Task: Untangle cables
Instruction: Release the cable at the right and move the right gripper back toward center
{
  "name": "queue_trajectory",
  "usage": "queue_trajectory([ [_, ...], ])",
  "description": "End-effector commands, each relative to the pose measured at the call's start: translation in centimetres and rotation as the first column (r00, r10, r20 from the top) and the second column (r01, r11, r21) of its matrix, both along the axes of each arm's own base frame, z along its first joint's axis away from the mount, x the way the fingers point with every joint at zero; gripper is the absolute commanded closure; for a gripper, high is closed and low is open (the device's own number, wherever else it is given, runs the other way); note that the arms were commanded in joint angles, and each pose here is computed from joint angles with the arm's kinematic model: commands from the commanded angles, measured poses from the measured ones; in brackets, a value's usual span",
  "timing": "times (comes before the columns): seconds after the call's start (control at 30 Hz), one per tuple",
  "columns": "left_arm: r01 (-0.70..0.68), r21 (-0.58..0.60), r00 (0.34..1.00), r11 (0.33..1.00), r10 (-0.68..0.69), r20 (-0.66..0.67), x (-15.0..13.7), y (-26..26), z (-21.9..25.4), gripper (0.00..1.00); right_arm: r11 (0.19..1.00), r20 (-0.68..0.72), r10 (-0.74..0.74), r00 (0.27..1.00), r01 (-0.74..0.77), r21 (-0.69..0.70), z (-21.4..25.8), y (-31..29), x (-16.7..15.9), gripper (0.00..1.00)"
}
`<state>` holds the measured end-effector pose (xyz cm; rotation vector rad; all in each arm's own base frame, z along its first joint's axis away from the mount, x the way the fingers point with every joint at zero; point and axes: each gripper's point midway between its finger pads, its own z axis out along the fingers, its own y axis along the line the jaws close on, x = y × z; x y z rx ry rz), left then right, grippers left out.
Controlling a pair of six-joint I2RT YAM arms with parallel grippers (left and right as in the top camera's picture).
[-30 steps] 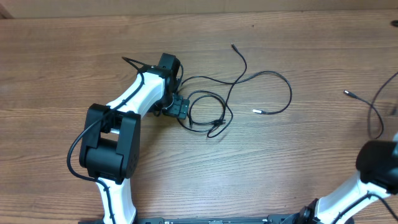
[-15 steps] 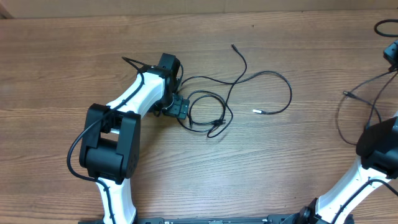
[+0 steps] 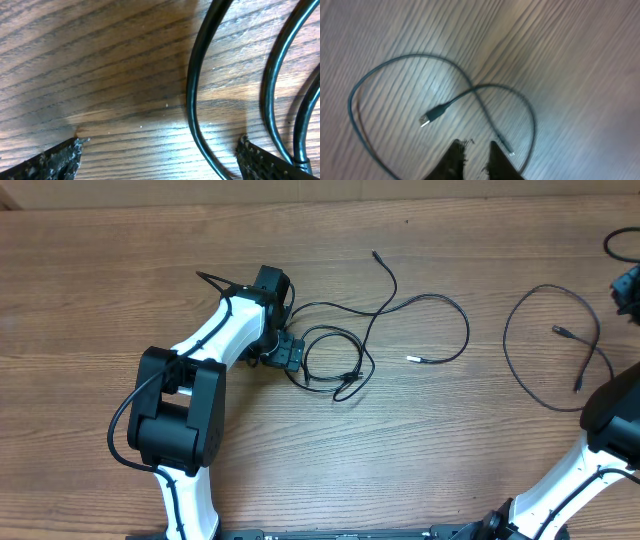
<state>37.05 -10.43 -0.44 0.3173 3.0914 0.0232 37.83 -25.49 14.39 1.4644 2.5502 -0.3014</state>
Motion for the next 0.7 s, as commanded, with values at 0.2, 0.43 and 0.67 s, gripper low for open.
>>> queue_trajectory([
  [0.2, -0.031, 0.082, 0.990, 0.996, 0.042, -0.133, -3.1, 2.0, -4.8, 0.00, 0.953, 0.041, 0.052, 0.998, -0.062, 0.296, -4.5, 6.0, 0.8, 0.58],
  [0.43, -0.031, 0.081, 0.990, 0.996, 0.041, -0.131, -3.1, 2.0, -4.8, 0.00, 0.895, 0.103, 0.219, 0.970, -0.242, 0.374, -8.7, 11.3, 2.8, 0.54],
  [0.67, -0.031, 0.082, 0.990, 0.996, 0.041, -0.132, -3.1, 2.0, -4.8, 0.00, 0.850, 0.131, 0.377, 0.917, -0.399, 0.344, -12.4, 16.2, 4.2, 0.59],
])
